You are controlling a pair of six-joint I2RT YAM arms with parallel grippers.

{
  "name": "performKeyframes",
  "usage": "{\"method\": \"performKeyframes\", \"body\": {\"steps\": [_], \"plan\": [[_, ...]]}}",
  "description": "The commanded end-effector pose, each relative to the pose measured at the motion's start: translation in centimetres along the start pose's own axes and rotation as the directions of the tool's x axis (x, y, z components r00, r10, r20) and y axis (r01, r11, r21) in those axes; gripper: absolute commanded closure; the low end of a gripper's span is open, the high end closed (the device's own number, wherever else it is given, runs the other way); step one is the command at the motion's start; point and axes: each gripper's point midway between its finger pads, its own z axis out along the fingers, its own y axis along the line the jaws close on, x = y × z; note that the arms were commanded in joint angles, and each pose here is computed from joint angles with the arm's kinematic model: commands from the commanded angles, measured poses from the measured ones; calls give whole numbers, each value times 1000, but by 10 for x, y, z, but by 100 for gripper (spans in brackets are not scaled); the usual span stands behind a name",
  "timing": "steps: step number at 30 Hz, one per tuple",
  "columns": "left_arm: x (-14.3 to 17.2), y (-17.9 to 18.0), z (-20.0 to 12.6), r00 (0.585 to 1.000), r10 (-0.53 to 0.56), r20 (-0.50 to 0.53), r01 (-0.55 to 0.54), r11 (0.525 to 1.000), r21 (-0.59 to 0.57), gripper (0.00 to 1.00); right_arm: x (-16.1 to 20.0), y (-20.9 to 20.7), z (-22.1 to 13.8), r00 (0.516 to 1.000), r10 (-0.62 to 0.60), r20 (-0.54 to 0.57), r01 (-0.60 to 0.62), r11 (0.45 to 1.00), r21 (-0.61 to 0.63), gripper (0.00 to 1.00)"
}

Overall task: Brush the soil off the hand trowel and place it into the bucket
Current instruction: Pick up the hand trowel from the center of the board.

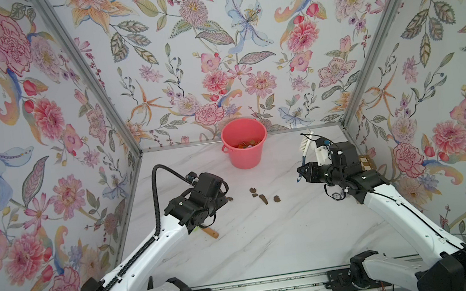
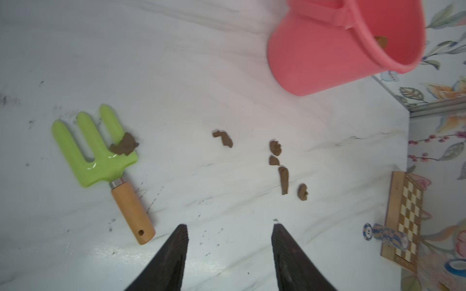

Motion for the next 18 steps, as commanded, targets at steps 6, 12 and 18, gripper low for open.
{"method": "performKeyframes", "body": {"steps": [6, 12, 18], "plan": [[43, 78, 33, 997, -81, 1, 78, 959, -272, 38, 32, 24, -2, 998, -40, -52, 38, 999, -27, 94], [64, 78, 59, 992, -123, -41, 109, 961, -253, 35, 37, 21, -10, 999, -36, -36, 36, 999, -2, 93], [85, 80, 85, 983, -159, -95, 129, 956, -265, 33, 34, 20, -10, 999, -30, -33, 31, 999, 12, 93]]}}
